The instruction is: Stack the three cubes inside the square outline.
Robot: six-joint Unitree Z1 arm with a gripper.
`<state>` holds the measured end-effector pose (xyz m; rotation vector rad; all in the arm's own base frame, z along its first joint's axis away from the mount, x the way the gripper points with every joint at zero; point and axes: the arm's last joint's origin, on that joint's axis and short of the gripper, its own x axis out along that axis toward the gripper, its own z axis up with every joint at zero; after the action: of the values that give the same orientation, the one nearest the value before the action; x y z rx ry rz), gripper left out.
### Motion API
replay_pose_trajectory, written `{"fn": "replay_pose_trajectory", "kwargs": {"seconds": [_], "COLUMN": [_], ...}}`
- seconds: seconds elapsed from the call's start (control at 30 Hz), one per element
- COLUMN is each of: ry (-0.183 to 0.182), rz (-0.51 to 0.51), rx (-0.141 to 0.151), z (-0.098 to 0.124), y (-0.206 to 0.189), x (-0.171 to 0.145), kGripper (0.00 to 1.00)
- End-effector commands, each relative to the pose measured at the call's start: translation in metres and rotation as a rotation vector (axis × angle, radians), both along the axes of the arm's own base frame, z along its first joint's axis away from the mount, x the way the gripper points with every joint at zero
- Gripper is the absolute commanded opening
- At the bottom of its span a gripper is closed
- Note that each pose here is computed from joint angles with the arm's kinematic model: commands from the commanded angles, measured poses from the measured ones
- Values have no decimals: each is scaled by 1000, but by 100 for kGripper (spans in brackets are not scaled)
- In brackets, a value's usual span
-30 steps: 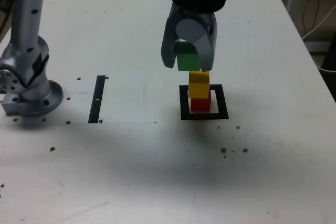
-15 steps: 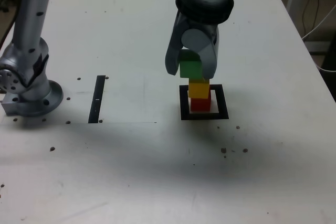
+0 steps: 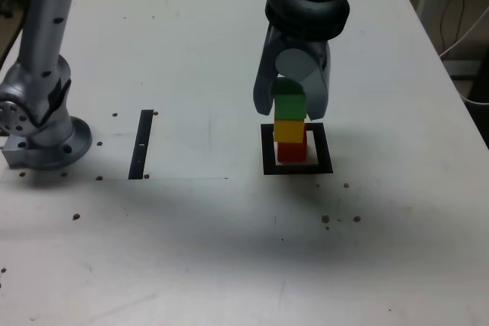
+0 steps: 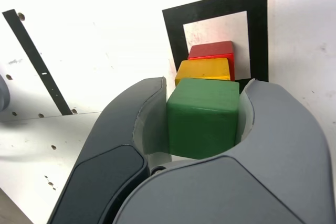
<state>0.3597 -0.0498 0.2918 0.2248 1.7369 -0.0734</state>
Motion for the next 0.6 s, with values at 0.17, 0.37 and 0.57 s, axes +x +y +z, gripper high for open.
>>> {"fn": "replay_pose_trajectory", "kwargs": {"seconds": [0.17,0.37,0.57], "ry": [25,22,-8], "rz": [-6,-10,-14], "rx": [-2,6,12], "z": [-8,-4,7], "y": [3,4,4], "x": [0,-5,-12], "kGripper": [88,99,99]}}
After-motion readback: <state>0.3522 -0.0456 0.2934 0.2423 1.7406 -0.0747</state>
